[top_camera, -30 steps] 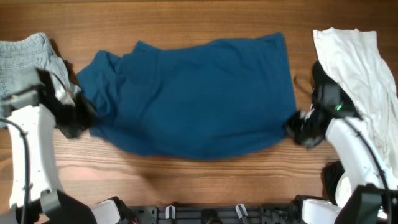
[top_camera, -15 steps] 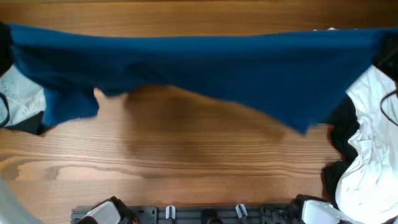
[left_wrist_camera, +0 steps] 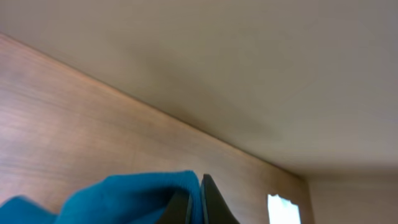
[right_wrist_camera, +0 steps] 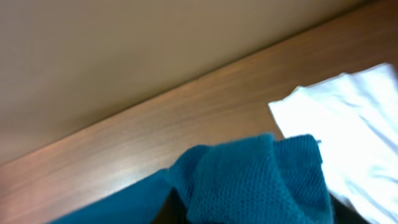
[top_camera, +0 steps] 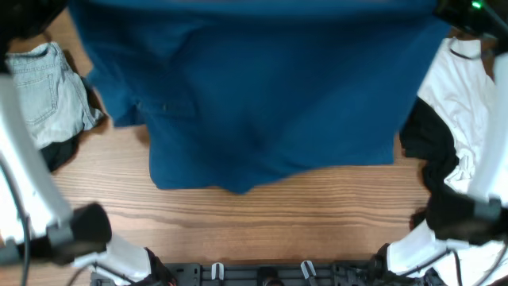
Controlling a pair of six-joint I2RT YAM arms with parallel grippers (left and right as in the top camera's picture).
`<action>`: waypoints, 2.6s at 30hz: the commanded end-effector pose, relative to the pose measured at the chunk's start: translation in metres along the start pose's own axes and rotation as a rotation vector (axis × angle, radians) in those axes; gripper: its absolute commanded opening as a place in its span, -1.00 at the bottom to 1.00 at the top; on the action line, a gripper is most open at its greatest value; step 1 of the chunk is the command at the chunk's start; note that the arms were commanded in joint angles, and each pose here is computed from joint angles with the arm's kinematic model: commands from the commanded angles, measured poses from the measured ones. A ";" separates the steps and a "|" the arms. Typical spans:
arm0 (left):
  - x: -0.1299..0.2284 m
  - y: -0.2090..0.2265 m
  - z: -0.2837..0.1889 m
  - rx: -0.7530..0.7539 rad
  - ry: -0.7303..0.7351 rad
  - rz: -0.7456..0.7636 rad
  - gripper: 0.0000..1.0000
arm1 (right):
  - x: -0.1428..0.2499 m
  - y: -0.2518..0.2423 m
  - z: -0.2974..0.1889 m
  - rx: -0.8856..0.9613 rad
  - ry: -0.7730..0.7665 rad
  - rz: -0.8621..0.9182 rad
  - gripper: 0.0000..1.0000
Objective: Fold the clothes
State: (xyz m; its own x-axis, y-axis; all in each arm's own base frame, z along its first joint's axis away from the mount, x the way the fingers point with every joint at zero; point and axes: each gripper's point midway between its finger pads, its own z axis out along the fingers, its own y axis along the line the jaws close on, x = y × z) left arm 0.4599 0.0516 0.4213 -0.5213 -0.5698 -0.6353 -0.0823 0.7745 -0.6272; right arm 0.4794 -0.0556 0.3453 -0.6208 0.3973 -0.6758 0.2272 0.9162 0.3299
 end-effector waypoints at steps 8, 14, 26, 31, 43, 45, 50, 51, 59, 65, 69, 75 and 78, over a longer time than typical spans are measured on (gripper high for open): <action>-0.180 -0.092 -0.071 0.536 -0.702 -0.062 -0.92 | -0.158 0.069 -0.116 -0.244 -0.668 0.120 -0.92; -0.090 -0.027 0.000 0.236 -0.239 -0.025 -0.92 | -0.087 0.023 -0.045 0.000 -0.329 0.048 -0.91; 0.208 0.150 0.033 -0.473 0.899 -0.179 -0.92 | 0.203 -0.101 0.072 0.439 0.863 0.062 -0.91; 0.281 0.182 0.016 -0.556 1.133 -0.289 -0.92 | 0.266 -0.118 0.066 0.478 1.047 0.084 -0.91; 0.310 0.226 -0.057 -0.779 0.882 -0.452 -0.92 | 0.345 -0.160 -0.002 0.579 0.902 0.281 -0.91; 0.315 0.227 -0.074 -0.790 0.835 -0.500 -0.92 | 0.349 -0.171 -0.016 0.606 0.872 0.312 -0.91; 0.331 0.219 -0.087 -0.780 0.853 -0.512 -0.92 | 0.351 -0.174 -0.022 0.587 0.868 0.299 -0.92; 0.333 0.216 -0.088 -0.781 0.868 -0.508 -0.92 | 0.350 -0.175 -0.021 0.585 0.862 0.297 -0.91; 0.302 0.197 -0.057 -0.600 0.675 -0.445 -0.92 | 0.331 -0.163 0.011 0.454 0.747 0.304 -0.91; 0.259 0.188 0.005 -0.416 0.490 -0.353 -0.92 | 0.292 -0.154 0.048 0.329 0.553 0.265 -0.90; 0.259 0.187 0.042 -0.383 0.482 -0.319 -0.92 | 0.278 -0.152 0.058 0.298 0.491 0.258 -0.88; 0.264 0.214 0.093 -0.375 0.473 -0.297 -0.92 | 0.256 -0.151 0.073 0.265 0.394 0.240 -0.82; 0.264 0.224 0.109 -0.375 0.453 -0.319 -0.92 | 0.256 -0.152 0.082 0.256 0.391 0.240 -0.82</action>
State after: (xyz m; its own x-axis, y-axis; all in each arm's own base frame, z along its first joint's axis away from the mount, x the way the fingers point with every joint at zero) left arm 0.3876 0.0398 0.0751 -0.7450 -0.6511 -0.1452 -0.5126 0.6980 -0.5001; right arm 0.3420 -0.0858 0.0717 -0.7472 0.6037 -0.2779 0.5529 0.7967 0.2442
